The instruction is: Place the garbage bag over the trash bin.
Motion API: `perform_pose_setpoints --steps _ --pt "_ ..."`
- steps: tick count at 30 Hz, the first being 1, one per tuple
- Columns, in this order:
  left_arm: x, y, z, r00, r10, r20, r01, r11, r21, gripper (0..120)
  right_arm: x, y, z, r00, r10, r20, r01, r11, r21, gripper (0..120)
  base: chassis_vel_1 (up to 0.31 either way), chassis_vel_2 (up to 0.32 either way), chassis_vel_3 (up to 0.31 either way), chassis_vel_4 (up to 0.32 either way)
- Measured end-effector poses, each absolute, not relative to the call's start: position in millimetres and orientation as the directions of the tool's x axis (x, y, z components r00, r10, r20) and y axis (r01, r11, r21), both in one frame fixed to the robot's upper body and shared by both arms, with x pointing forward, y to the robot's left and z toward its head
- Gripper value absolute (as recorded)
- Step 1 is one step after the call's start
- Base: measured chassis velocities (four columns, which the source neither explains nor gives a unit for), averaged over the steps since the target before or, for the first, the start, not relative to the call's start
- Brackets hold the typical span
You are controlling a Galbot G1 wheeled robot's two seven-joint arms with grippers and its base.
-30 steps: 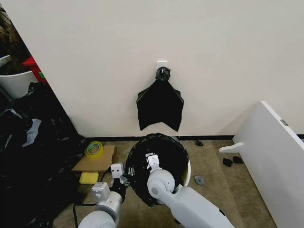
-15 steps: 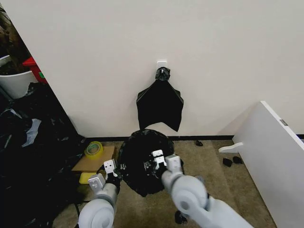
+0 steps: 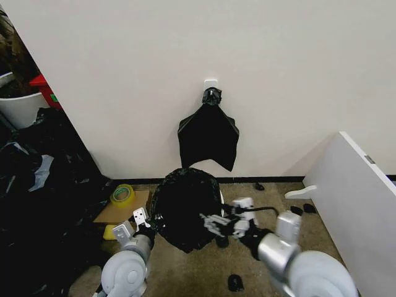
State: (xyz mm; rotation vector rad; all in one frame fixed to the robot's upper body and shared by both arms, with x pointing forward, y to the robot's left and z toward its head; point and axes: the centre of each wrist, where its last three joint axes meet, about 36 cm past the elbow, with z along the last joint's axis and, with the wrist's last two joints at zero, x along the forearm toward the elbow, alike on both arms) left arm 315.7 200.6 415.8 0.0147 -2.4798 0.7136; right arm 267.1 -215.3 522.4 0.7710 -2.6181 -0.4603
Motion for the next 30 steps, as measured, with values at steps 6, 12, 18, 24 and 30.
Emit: perform_pose_setpoints --steps 6,12,18,24,30 --pt "310.4 199.3 419.4 -0.845 0.149 0.513 -0.149 0.856 -0.495 0 260.7 -213.8 500.3 -0.829 -0.507 0.237 -0.406 0.836 0.369 100 0.0 0.0 0.0 0.0" --pt "305.8 196.8 424.5 -0.848 0.164 0.503 -0.135 0.852 -0.506 0 260.1 -204.3 490.7 -0.839 -0.495 0.225 -0.414 0.85 0.325 94 0.0 0.0 0.0 0.0" --pt "301.8 194.6 424.2 -0.846 0.175 0.503 -0.126 0.852 -0.508 0 259.9 -198.2 482.9 -0.833 -0.497 0.242 -0.42 0.854 0.307 72 0.0 0.0 0.0 0.0" --pt "302.0 192.4 425.5 -0.848 0.183 0.498 -0.117 0.851 -0.512 0 262.3 -198.6 477.4 -0.833 -0.484 0.267 -0.403 0.863 0.306 49 0.0 0.0 0.0 0.0" --pt "300.3 190.6 426.8 -0.854 0.192 0.484 -0.096 0.855 -0.509 0 267.1 -201.1 476.1 -0.837 -0.471 0.277 -0.384 0.868 0.316 25 0.0 0.0 0.0 0.0"
